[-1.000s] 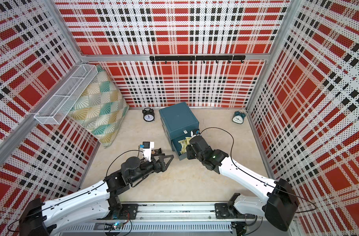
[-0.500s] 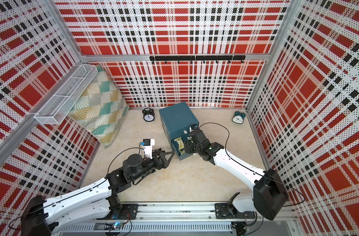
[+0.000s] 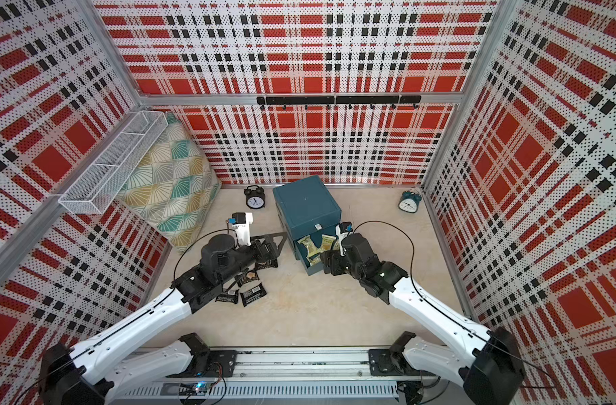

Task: Place the cookies into the drawer by color
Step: Place the cookie in the drawer, then close the drawer in the storage box.

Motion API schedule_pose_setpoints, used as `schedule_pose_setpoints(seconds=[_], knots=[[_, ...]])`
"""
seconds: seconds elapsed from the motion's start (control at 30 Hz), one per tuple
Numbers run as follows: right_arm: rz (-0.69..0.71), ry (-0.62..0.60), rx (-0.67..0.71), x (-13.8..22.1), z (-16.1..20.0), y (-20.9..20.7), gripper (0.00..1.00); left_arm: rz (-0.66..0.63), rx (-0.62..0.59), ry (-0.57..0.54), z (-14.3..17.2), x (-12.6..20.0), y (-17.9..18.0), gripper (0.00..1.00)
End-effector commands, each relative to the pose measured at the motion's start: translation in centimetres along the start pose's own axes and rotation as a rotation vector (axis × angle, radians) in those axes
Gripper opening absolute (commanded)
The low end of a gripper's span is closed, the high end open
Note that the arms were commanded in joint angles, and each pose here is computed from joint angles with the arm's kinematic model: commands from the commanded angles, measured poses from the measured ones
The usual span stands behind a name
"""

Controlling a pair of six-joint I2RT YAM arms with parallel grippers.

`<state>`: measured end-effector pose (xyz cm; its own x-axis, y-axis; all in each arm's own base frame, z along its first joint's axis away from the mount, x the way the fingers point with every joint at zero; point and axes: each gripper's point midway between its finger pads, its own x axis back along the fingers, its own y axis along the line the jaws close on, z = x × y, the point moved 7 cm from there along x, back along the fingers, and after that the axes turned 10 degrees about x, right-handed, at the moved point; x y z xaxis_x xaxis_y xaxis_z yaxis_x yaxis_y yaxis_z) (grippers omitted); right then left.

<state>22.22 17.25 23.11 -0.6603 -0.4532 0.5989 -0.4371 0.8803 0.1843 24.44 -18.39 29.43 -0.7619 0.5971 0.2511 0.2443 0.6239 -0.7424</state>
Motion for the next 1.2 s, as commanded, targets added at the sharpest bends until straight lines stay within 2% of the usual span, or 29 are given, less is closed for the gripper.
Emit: schedule_pose_setpoints(seconds=[0.0, 0.1, 0.27, 0.37, 0.57, 0.8, 1.17], knots=[[-0.013, 0.019, -0.025, 0.7, 1.6, -0.4, 0.92, -0.018, -0.047, 0.048, -1.5, -0.6, -0.2, 0.99], [-0.012, 0.021, -0.063, 1.0, 3.2, -0.8, 1.00, -0.061, -0.068, 0.060, -3.4, -1.7, -0.3, 0.99], [0.011, 0.047, -0.093, 0.4, 5.6, -1.6, 1.00, -0.191, -0.122, 0.083, -6.1, -4.4, -0.1, 1.00], [0.038, 0.067, -0.110, -0.4, 6.8, -2.1, 0.94, -0.270, -0.137, 0.082, -7.6, -6.0, 0.7, 0.97], [0.071, 0.105, -0.124, -2.0, 7.9, -2.6, 0.73, -0.339, -0.101, 0.124, -8.8, -9.6, 3.3, 0.70], [0.071, 0.073, -0.118, -3.3, 6.8, -2.3, 0.59, -0.357, -0.106, 0.220, -8.2, -13.1, 4.4, 0.69], [0.049, 0.010, -0.146, -7.0, 2.0, -2.1, 0.39, -0.382, -0.126, 0.253, -7.2, -13.3, 7.2, 0.69]])
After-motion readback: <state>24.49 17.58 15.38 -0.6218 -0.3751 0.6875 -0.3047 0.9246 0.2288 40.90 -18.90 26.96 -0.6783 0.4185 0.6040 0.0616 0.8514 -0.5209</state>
